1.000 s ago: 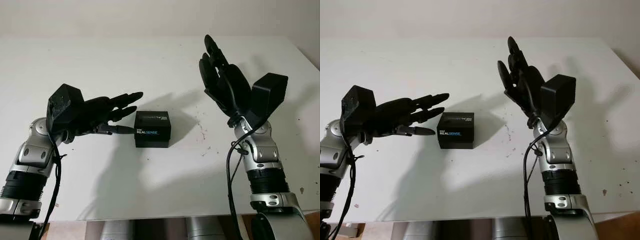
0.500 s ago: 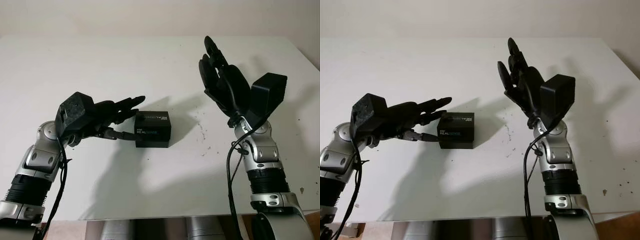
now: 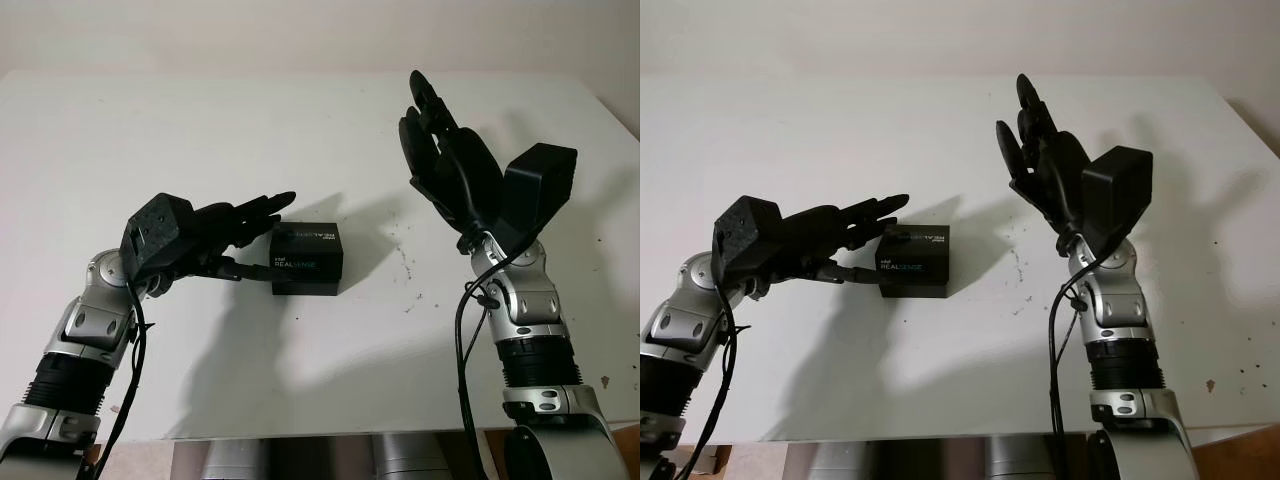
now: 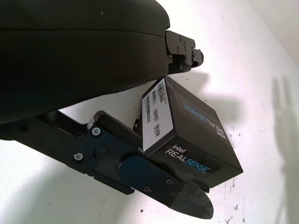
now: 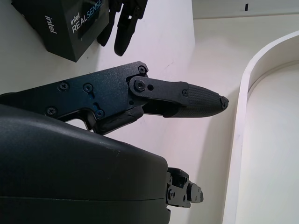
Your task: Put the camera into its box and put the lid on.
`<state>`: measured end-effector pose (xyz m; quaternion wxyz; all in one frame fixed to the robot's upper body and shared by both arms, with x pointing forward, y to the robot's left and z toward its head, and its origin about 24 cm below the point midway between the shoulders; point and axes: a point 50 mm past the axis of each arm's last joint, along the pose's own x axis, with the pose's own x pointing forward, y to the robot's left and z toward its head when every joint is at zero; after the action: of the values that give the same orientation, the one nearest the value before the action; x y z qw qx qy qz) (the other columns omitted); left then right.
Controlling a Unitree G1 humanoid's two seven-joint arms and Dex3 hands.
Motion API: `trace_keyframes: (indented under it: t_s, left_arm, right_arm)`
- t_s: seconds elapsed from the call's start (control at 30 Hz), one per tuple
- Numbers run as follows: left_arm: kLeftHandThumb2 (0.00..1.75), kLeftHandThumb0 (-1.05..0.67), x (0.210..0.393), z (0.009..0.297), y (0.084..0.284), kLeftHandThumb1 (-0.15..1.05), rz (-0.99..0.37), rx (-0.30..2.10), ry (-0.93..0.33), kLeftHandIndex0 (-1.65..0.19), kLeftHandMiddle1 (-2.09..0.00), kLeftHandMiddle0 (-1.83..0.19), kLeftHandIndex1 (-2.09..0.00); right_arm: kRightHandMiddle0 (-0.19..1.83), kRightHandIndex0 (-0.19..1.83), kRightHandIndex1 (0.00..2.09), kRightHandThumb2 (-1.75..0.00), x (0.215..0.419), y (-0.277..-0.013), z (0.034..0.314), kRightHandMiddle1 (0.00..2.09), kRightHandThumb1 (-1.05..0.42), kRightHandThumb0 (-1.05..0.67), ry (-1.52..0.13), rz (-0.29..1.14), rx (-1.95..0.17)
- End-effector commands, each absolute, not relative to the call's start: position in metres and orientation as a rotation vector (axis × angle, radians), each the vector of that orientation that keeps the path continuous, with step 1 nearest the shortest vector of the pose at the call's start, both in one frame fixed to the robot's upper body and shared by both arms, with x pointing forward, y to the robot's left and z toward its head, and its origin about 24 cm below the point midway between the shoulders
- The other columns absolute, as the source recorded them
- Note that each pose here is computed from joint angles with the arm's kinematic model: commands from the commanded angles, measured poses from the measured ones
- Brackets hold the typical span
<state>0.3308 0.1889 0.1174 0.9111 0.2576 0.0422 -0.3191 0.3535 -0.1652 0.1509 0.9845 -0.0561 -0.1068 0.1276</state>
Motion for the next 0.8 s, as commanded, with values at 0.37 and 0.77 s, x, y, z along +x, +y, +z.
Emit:
trace_keyframes:
  t_s: [0.37,0.77]
  left_arm:
    - [0.05,-0.52,0.3286,0.1076,0.1832,0.79,-0.681,0.465,0.132,-0.10,-0.90,-0.08,-0.65]
    - [0.05,-0.50,0.3277,0.1086,0.1823,0.77,-0.717,0.465,0.134,-0.08,-1.22,-0.17,-1.05]
  right_arm:
    - [-0.15,-0.18,0.05,-0.54,0.3529,-0.1680,0.1575,0.05,-1.05,-0.65,-0.232,0.250,-0.124]
    - [-0.14,-0.17,0.05,-0.54,0.3527,-0.1680,0.1583,0.05,-1.05,-0.65,-0.236,0.248,-0.127]
